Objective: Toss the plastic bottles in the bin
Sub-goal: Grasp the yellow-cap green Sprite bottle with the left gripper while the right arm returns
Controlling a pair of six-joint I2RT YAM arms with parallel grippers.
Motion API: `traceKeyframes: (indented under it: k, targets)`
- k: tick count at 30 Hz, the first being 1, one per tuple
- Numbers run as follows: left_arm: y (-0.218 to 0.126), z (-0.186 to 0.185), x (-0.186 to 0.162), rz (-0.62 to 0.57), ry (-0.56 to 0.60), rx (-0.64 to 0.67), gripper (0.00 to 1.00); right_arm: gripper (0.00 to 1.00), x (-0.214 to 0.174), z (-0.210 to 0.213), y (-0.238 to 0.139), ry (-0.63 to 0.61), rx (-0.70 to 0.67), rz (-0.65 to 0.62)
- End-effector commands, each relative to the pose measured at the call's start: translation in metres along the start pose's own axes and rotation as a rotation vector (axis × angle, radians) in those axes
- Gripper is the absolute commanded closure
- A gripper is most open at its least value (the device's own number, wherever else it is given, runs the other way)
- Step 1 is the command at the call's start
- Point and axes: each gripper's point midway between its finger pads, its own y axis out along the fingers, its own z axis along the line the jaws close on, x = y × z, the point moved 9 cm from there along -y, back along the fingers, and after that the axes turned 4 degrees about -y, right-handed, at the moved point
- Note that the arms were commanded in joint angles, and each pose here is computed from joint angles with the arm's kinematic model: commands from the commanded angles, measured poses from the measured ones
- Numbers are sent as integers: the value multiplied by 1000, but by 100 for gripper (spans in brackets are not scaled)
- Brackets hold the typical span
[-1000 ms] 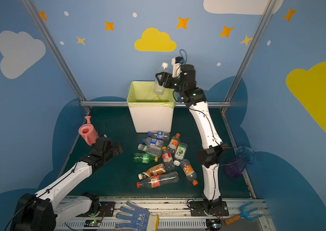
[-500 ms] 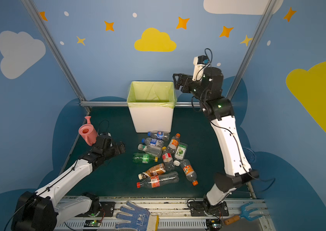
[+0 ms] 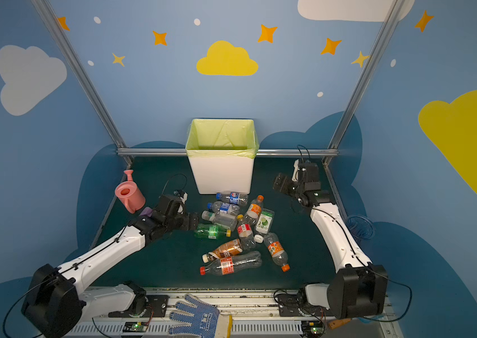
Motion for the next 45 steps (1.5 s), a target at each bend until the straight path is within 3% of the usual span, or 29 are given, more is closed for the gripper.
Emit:
traceKeyframes:
  k: [1,10,18,26,30,34,42,45]
  targets:
    - [0,-13,0,69,258,25,0,5,-7,-11,-27,86,16,-93]
    - [21,-56,-9,228,653,-22,0,5,-43,-48,-31,202,-37,-71]
    - [45,-76,-20,355,847,-53,2,5,-53,-60,-26,255,-45,-47]
    - [64,-84,-27,449,906,-98,14,5,-57,-69,-25,282,-55,-34]
    - [71,-85,-31,470,911,-107,15,5,-59,-71,-25,292,-57,-32]
    - [76,-83,-35,501,917,-97,24,5,-60,-74,-25,304,-58,-29]
    - [71,-71,-47,544,899,-64,43,5,-61,-77,-25,323,-54,-25]
    - [66,-63,-49,559,868,-45,44,5,-61,-77,-25,326,-51,-26]
